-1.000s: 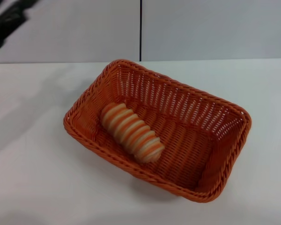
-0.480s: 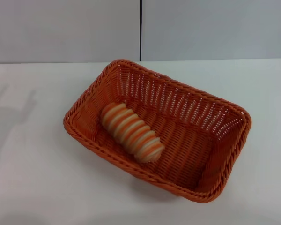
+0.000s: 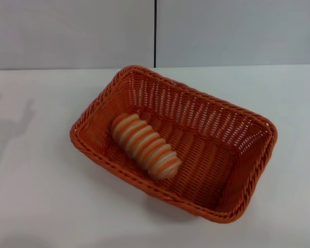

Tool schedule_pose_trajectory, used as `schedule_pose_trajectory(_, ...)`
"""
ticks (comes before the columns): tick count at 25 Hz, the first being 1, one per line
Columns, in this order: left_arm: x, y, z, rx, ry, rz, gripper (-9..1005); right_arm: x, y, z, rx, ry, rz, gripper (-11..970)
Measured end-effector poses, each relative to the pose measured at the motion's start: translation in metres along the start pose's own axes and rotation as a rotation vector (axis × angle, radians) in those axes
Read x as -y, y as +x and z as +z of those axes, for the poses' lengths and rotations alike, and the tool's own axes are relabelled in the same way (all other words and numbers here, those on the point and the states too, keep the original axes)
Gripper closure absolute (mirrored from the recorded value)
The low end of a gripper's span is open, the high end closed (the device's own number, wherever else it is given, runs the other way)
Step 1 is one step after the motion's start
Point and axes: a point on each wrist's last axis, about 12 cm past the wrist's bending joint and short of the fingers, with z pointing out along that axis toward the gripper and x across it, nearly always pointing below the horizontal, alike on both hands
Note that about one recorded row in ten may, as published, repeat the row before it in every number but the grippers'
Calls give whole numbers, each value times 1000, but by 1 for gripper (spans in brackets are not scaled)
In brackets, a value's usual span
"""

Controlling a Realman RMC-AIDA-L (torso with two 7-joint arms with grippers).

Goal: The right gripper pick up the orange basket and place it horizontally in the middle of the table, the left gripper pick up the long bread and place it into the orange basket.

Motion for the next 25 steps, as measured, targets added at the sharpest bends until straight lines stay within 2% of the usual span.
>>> schedule_pose_trajectory(8, -1, 0, 0, -1, -5, -4, 169, -1, 1, 2, 10, 2, 11, 277)
schedule_pose_trajectory(15, -1, 1, 1, 3, -15, -9, 169, -4, 6, 5, 83, 54, 66, 278)
schedule_pose_trajectory(25, -1, 1, -1, 0, -25, -11, 169, 1, 4, -4, 73, 72, 61, 279)
